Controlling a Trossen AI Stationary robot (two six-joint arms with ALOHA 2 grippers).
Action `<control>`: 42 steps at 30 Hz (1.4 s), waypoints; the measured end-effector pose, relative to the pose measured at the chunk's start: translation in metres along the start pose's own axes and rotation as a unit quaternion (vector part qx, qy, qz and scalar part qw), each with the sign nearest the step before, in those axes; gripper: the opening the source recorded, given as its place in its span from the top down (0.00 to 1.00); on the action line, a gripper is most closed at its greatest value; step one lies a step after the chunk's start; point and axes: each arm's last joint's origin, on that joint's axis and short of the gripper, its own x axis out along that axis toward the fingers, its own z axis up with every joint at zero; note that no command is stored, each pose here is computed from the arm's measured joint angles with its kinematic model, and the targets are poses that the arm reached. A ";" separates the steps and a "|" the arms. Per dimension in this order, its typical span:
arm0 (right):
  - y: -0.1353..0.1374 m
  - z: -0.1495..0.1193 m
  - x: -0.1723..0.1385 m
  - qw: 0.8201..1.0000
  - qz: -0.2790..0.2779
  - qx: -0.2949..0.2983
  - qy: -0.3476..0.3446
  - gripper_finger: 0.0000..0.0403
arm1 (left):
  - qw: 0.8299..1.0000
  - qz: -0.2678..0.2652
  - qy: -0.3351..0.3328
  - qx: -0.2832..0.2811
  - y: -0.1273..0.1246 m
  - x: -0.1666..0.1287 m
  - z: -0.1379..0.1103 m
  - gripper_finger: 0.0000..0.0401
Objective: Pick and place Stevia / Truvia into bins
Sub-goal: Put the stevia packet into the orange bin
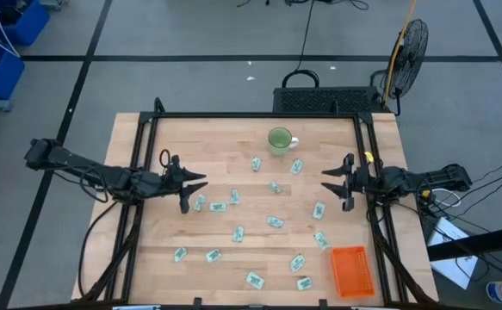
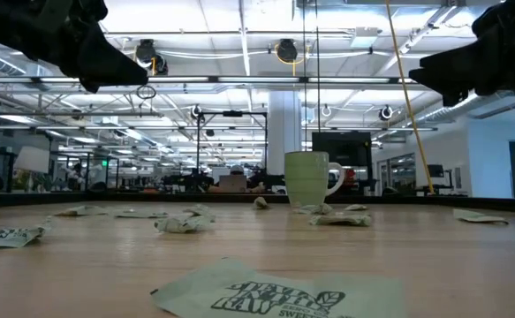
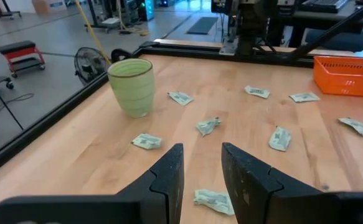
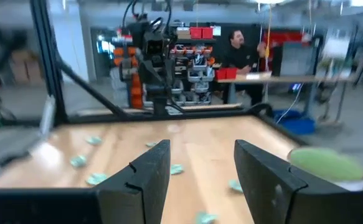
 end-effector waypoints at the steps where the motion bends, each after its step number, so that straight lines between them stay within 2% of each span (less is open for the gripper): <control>1: 0.000 0.000 0.000 1.000 0.000 0.025 0.000 0.57 | 1.000 0.000 0.000 0.000 0.000 0.000 0.000 0.72; 3: 0.000 0.000 0.000 0.998 0.000 0.057 0.000 0.57 | 1.000 0.001 0.000 0.006 0.000 0.000 0.000 0.72; 5: 0.000 0.000 0.000 0.998 -0.001 0.063 0.002 0.57 | 1.000 0.002 0.000 0.020 0.001 0.000 0.000 0.72; 12: -0.003 0.001 0.001 0.998 -0.055 0.018 -0.005 0.57 | 0.999 0.024 -0.012 0.031 0.004 0.002 0.003 0.72; 16: -0.002 0.004 0.005 0.998 -0.054 0.005 -0.015 0.57 | 0.999 0.037 -0.013 0.027 0.009 0.003 0.004 0.72; 19: 0.000 -0.002 0.011 0.997 -0.055 -0.016 0.044 0.57 | 0.998 0.049 -0.025 0.018 0.013 0.005 0.007 0.72; 22: 0.005 0.018 0.024 0.996 -0.056 -0.024 0.065 0.57 | 0.997 0.059 -0.058 0.006 0.016 0.006 0.014 0.72; 26: 0.013 0.030 0.051 0.986 -0.053 -0.054 0.152 0.57 | 0.991 0.066 -0.114 -0.025 0.021 0.006 0.026 0.72; 31: 0.019 0.036 0.094 0.975 -0.056 -0.066 0.206 0.57 | 0.977 0.003 -0.208 -0.043 0.022 0.002 0.045 0.72; 33: 0.018 0.034 0.112 0.977 -0.069 -0.058 0.194 0.57 | 0.970 -0.005 -0.238 -0.050 0.023 0.001 0.051 0.72; 36: 0.016 0.044 0.138 0.990 -0.083 -0.036 0.110 0.57 | 0.959 0.018 -0.277 -0.062 0.027 -0.001 0.058 0.72; 40: 0.013 0.060 0.153 0.995 -0.092 -0.012 0.020 0.57 | 0.958 0.043 -0.280 -0.042 0.029 -0.001 0.059 0.72; 42: 0.014 0.069 0.154 0.995 -0.092 0.020 -0.021 0.57 | 0.959 0.042 -0.280 -0.029 0.028 -0.002 0.059 0.72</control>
